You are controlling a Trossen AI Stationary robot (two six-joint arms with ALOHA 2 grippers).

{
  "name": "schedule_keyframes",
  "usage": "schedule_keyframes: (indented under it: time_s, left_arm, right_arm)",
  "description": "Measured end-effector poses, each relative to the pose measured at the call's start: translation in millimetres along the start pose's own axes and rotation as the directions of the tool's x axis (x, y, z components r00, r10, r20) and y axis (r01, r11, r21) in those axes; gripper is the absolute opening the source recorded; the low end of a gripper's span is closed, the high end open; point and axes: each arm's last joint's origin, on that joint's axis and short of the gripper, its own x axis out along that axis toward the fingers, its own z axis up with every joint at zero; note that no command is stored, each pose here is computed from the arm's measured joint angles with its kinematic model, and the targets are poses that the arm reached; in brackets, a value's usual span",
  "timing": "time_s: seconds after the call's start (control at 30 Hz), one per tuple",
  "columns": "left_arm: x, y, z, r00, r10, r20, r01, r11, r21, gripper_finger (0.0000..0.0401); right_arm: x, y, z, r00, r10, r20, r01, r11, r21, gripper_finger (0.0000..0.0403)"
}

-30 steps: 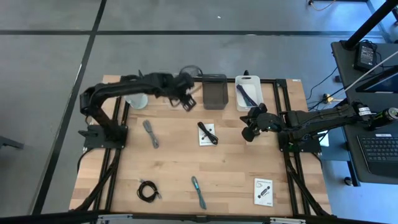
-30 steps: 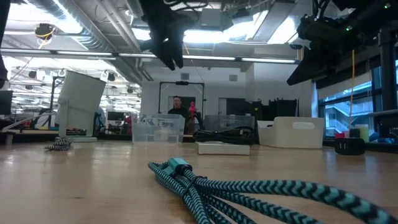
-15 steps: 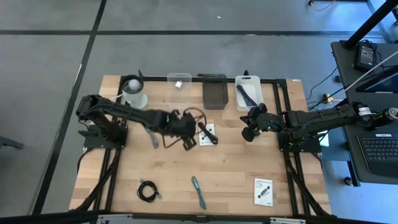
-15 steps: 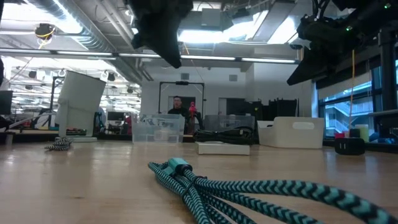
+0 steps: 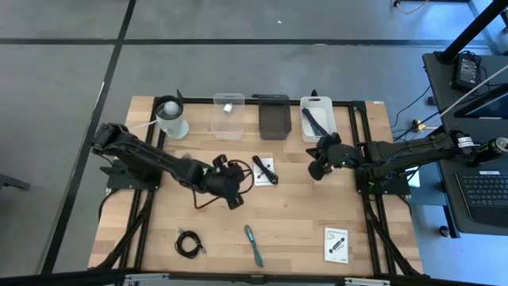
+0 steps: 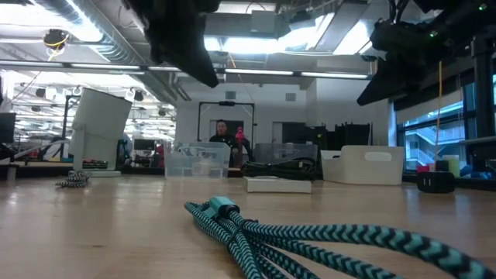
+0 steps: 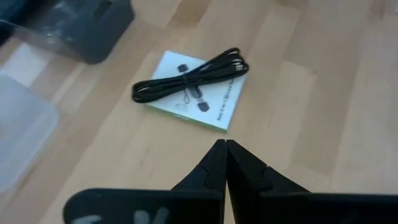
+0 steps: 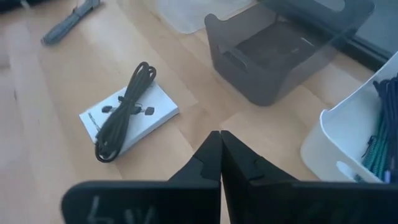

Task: Pick and place items into bin
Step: Put the bottom white card reader box into the black bin

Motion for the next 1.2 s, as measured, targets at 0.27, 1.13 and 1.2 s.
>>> schedule_keyframes:
  time_s: [0.27, 1.13, 1.2]
  left_arm:
    - [-8.1, 25.4, -28.8, 0.988, -0.134, 0.076, 0.137, 0.99, -0.031, 0.0002]
    - [-49.7, 67.0, -62.6, 0.911, -0.383, 0.151, 0.337, 0.905, 0.261, 0.0002]
    - [-49.2, 67.6, -62.5, 0.906, -0.4, 0.137, 0.354, 0.894, 0.274, 0.0002]
  right_arm:
    - [-0.1, 3.5, 4.9, 0.998, 0.047, 0.039, -0.052, 0.986, 0.157, 0.0002]
    - [-47.5, 70.1, 31.7, 0.67, -0.037, -0.742, 0.391, 0.867, 0.31, 0.0008]
    - [-51.1, 77.3, 18.5, 0.634, -0.027, -0.773, 0.428, 0.845, 0.322, 0.0013]
